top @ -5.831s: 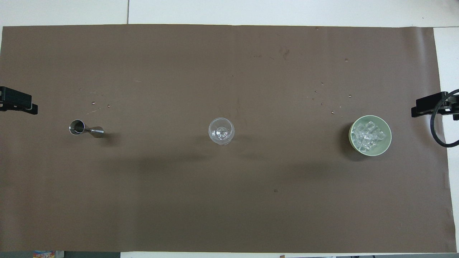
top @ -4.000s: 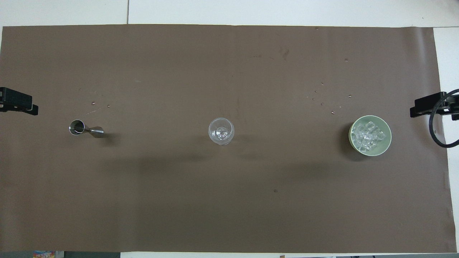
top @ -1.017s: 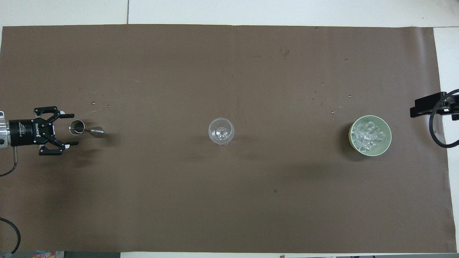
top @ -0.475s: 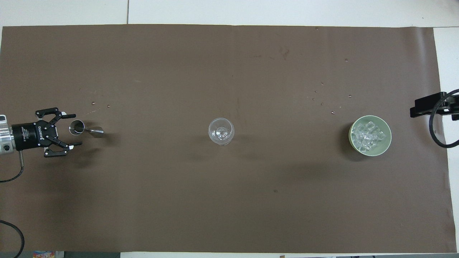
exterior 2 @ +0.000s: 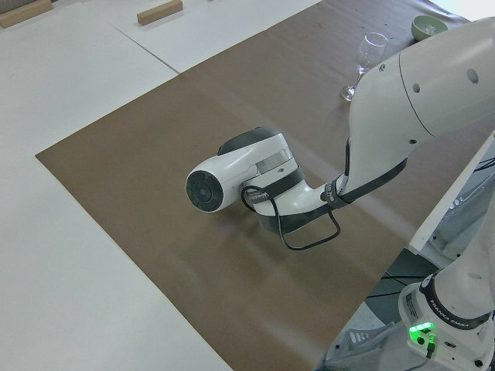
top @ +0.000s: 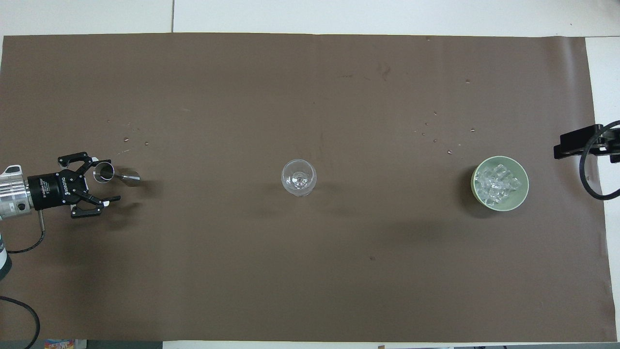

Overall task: Pour wine and add ice with both arms
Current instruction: 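Close the left gripper around the small metal cup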

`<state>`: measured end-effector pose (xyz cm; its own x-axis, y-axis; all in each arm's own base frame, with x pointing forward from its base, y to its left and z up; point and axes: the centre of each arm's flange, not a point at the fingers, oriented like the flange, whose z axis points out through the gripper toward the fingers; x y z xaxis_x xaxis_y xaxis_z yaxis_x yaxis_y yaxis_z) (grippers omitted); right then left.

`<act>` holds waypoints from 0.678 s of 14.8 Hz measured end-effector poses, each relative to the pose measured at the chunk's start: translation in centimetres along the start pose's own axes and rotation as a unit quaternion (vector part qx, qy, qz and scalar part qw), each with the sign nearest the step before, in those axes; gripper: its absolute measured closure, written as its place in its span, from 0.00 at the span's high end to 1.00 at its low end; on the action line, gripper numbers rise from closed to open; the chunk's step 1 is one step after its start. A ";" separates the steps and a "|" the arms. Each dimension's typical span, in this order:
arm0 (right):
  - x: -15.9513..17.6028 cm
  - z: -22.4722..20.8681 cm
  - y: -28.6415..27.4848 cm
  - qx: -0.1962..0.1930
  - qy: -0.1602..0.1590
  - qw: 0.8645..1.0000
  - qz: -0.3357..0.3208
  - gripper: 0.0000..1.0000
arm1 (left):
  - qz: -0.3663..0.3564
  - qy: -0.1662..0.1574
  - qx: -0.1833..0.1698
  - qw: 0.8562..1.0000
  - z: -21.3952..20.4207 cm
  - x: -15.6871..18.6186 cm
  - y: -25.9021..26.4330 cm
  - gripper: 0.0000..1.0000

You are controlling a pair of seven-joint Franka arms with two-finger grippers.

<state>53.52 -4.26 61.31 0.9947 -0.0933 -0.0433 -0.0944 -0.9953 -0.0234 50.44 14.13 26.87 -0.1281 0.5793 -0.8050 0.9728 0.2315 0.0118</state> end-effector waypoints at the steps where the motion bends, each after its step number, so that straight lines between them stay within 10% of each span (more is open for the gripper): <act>1: 0.0 0.0 0.0 0.000 0.000 1.000 0.000 1.00 | 0.000 -0.001 0.001 1.000 0.1 0.0 -0.1 1.00; 10: 0.0 0.0 0.0 0.000 0.000 1.000 0.000 1.00 | 0.024 -0.022 -0.013 0.999 0.9 0.0 -0.5 1.00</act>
<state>53.52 -4.26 61.31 0.9947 -0.0933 -0.0434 -0.0944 -0.9953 -0.0234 50.16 13.35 26.30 -0.0712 0.5549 -0.8289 0.9720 0.2251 0.0673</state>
